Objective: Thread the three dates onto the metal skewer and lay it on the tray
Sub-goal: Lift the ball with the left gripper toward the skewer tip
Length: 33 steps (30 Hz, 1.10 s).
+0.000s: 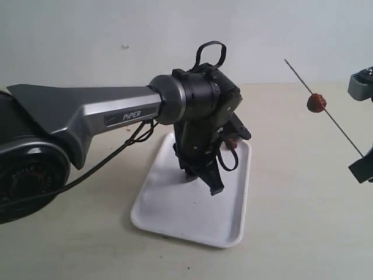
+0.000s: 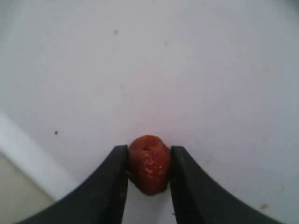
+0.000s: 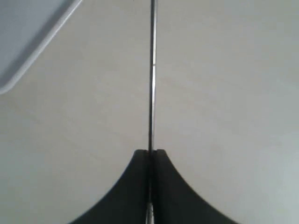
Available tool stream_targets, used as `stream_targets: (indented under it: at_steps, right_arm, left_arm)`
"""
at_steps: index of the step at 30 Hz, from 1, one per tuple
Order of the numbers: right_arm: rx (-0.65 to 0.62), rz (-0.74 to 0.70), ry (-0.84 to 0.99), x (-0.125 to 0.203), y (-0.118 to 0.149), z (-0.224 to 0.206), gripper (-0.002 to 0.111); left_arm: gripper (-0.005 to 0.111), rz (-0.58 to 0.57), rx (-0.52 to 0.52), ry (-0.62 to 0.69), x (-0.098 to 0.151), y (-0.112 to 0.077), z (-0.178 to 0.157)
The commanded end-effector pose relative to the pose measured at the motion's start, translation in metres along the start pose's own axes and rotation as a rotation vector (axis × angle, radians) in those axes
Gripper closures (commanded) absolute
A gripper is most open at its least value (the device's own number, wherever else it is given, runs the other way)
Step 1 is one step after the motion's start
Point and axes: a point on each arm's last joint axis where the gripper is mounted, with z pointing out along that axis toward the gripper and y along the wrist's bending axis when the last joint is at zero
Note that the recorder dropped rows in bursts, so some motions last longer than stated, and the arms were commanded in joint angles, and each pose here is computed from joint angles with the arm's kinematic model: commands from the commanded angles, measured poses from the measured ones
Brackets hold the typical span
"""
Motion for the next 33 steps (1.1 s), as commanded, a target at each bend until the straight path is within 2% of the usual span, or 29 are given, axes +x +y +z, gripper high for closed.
stream_targets:
  at_steps: [1, 5, 11, 13, 15, 17, 23, 25, 28, 30, 33]
  right_arm:
    - [0.005, -0.001, 0.026, 0.002, -0.001, -0.002, 0.108]
    - [0.015, -0.02, 0.078, 0.007, -0.002, -0.003, 0.108]
    - [0.033, -0.059, 0.173, 0.019, -0.002, -0.009, 0.108]
    - [0.027, -0.08, 0.22, 0.023, -0.002, -0.009, 0.108]
    - [-0.019, -0.122, 0.248, 0.028, 0.002, -0.007, 0.108]
    - [-0.036, -0.176, 0.275, 0.032, 0.003, -0.005, 0.108]
    - [-0.197, -0.328, 0.268, 0.039, 0.017, 0.003, 0.108]
    - [-0.245, -0.4, 0.259, 0.042, 0.02, 0.006, 0.108]
    - [-0.261, -0.418, 0.264, 0.042, 0.021, 0.009, 0.108]
    - [-0.271, -0.435, 0.272, 0.04, 0.02, 0.013, 0.108]
    - [-0.244, -0.437, 0.237, 0.036, 0.018, 0.017, 0.108]
  left_arm:
    - [0.076, 0.062, -0.032, -0.001, 0.003, 0.007, -0.014]
    - [0.076, 0.103, -0.023, -0.056, 0.001, 0.009, -0.032]
    - [0.076, 0.245, -0.024, -0.096, 0.005, 0.013, -0.06]
    - [0.076, 0.297, 0.022, -0.132, 0.007, 0.013, -0.071]
    - [0.076, 0.36, 0.093, -0.176, 0.01, 0.013, -0.081]
    - [0.076, 0.393, 0.11, -0.203, 0.011, 0.016, -0.086]
    - [0.076, 0.367, 0.091, -0.237, 0.02, 0.033, -0.103]
    - [0.076, 0.44, 0.048, -0.239, 0.023, 0.037, -0.111]
    - [0.076, 0.505, 0.046, -0.262, 0.023, 0.035, -0.118]
    - [0.076, 0.624, 0.114, -0.354, 0.021, 0.026, -0.127]
    - [0.076, 0.729, 0.161, -0.438, 0.02, 0.019, -0.135]
